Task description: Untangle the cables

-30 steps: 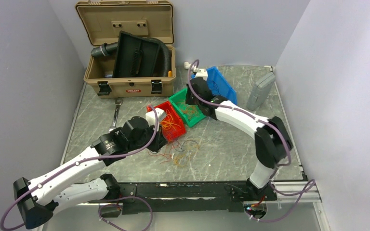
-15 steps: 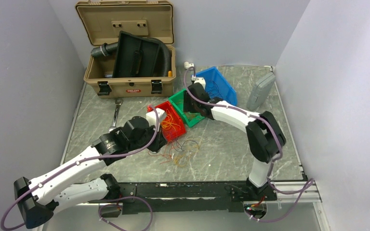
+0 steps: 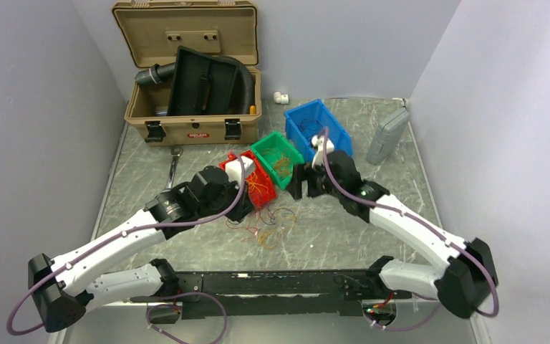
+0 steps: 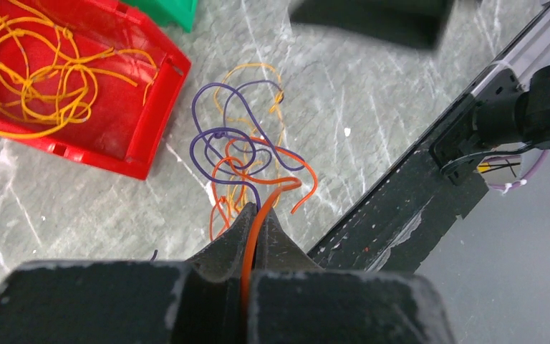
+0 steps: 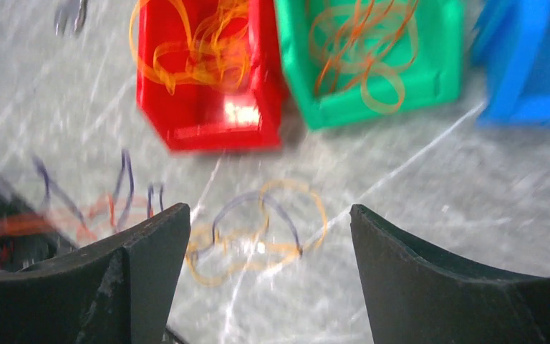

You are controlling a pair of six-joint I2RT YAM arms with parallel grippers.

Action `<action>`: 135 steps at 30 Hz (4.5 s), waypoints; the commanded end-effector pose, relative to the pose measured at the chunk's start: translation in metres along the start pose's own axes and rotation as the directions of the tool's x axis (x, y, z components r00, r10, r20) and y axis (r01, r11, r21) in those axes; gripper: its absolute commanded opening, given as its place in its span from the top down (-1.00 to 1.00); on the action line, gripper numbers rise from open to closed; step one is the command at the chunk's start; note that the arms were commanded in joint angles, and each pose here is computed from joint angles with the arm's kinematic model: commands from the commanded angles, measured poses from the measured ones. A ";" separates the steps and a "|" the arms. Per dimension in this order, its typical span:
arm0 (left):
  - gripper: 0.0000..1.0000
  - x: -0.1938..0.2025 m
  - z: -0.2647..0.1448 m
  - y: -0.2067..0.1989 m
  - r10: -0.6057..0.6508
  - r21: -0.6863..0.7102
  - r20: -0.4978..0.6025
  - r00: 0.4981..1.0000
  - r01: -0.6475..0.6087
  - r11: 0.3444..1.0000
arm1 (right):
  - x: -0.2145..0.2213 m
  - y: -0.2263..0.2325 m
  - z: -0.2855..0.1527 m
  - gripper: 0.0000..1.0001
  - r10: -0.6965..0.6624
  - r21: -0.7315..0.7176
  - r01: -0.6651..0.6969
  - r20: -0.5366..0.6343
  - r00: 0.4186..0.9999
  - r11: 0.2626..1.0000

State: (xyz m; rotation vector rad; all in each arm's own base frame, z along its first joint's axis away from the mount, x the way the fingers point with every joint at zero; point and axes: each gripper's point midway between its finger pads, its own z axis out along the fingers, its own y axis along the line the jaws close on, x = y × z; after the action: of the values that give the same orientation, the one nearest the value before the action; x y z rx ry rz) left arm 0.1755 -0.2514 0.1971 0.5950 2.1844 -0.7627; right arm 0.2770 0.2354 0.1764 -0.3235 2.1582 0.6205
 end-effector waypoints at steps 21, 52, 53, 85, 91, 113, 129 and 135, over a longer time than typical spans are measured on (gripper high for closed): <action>1.00 -0.068 -0.022 -0.027 0.060 0.062 0.119 0.991 -0.068 0.996 | 0.092 0.012 0.004 -0.73 0.079 -0.142 -0.087 -0.062 0.995 0.986; 1.00 -0.124 -0.161 0.042 -0.011 -0.258 0.536 0.844 0.176 0.950 | 0.140 0.048 0.049 -1.00 0.195 0.341 -0.136 -0.145 0.970 0.930; 1.00 -0.123 -0.165 0.045 -0.005 -0.272 0.540 0.842 0.181 0.945 | 0.142 0.047 0.050 -1.00 0.194 0.357 -0.129 -0.153 0.969 0.925; 1.00 -0.103 -0.176 0.056 0.036 -0.324 0.516 0.856 0.156 0.933 | 0.166 0.035 0.044 1.00 0.293 0.461 -0.176 -0.196 0.936 0.870; 1.00 -0.102 -0.177 0.057 0.040 -0.335 0.498 0.866 0.150 0.930 | 0.112 0.053 0.022 1.00 0.250 0.361 -0.196 -0.111 0.962 0.912; 1.00 -0.091 -0.177 0.050 0.020 -0.289 0.479 0.878 0.136 0.948 | -0.091 0.095 0.014 1.00 -0.092 0.132 0.059 0.256 0.962 0.990; 1.00 -0.062 -0.179 0.050 -0.042 -0.265 0.422 0.906 0.167 0.950 | -0.064 0.096 0.132 1.00 -0.210 0.019 0.216 0.333 0.919 0.976; 1.00 -0.056 -0.179 0.049 -0.042 -0.257 0.411 0.911 0.159 0.953 | -0.017 0.078 0.161 1.00 -0.217 0.032 0.216 0.260 0.941 0.976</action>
State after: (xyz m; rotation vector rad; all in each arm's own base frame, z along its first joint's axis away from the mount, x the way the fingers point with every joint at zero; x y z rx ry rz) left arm 0.1575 -0.1045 0.3226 0.1581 1.8987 -0.5219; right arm 0.3562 0.3796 0.1316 -0.4606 1.8918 0.4644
